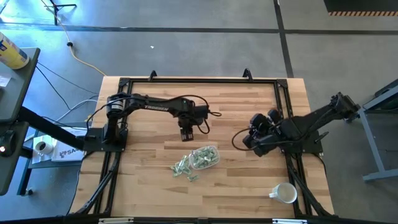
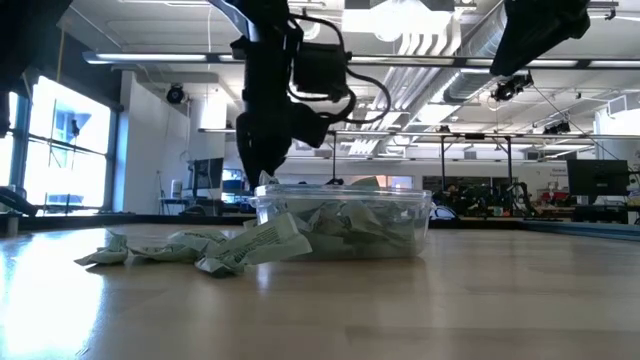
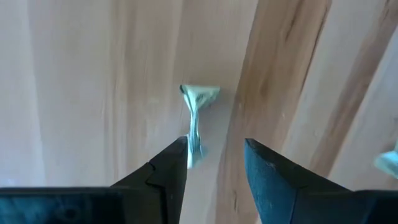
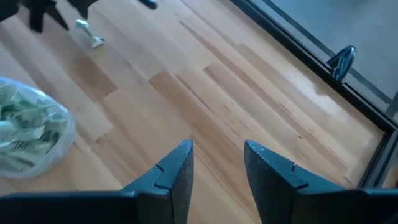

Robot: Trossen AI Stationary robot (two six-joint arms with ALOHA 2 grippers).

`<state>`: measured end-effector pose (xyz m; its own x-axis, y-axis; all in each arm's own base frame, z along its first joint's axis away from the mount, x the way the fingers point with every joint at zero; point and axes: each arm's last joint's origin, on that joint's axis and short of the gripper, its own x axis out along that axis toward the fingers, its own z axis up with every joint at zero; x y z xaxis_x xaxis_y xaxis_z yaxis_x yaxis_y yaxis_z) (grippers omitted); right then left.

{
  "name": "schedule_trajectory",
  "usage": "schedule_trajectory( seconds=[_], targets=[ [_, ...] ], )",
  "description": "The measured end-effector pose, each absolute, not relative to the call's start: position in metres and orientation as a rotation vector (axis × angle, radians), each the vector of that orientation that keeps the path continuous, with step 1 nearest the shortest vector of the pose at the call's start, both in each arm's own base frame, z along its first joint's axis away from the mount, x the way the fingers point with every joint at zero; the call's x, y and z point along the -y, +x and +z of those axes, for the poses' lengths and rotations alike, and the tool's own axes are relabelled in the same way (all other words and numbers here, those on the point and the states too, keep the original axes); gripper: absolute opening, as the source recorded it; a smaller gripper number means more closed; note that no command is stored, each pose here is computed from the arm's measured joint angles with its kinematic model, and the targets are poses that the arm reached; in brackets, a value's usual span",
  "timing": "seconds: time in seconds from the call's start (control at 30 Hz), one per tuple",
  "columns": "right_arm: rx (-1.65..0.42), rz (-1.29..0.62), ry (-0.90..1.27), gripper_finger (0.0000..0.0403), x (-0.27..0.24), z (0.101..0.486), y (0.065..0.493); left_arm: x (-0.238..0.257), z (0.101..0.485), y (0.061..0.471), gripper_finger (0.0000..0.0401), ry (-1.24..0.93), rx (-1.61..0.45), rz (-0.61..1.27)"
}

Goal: Pick and place Stevia / Truvia into bins
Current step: Put the stevia packet into the transparent bin

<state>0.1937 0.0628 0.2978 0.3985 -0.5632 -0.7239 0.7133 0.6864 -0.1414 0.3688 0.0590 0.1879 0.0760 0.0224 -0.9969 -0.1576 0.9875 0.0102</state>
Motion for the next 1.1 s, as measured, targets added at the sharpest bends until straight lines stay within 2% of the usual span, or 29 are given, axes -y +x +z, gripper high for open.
schedule_trajectory(
  seconds=[0.23, 0.43, 0.6, 0.8, 0.97, 1.1],
  targets=[
    [-0.841, -0.869, 0.233, 0.0134, -0.049, 0.297, 0.198, -0.069, 0.173, 0.367, 0.0186, -0.108, -1.44, 0.125],
    [-0.857, -0.884, 0.27, 0.0134, -0.043, 0.297, 0.2, -0.083, 0.16, 0.357, 0.0158, -0.146, -1.463, 0.103],
    [-0.86, -0.873, 0.3, 0.0134, -0.043, 0.297, 0.201, -0.089, 0.156, 0.357, 0.0107, -0.149, -1.428, 0.076],
    [-0.864, -0.86, 0.343, 0.0134, -0.045, 0.297, 0.202, -0.089, 0.156, 0.361, 0.0023, -0.156, -1.378, 0.058],
    [-0.839, -0.799, 0.342, 0.0134, -0.058, 0.297, 0.202, -0.088, 0.16, 0.359, 0.0033, -0.228, -1.414, 0.074],
    [-0.824, -0.767, 0.355, 0.0134, -0.07, 0.298, 0.198, -0.077, 0.177, 0.367, 0.0034, -0.263, -1.425, 0.064]
  ],
)
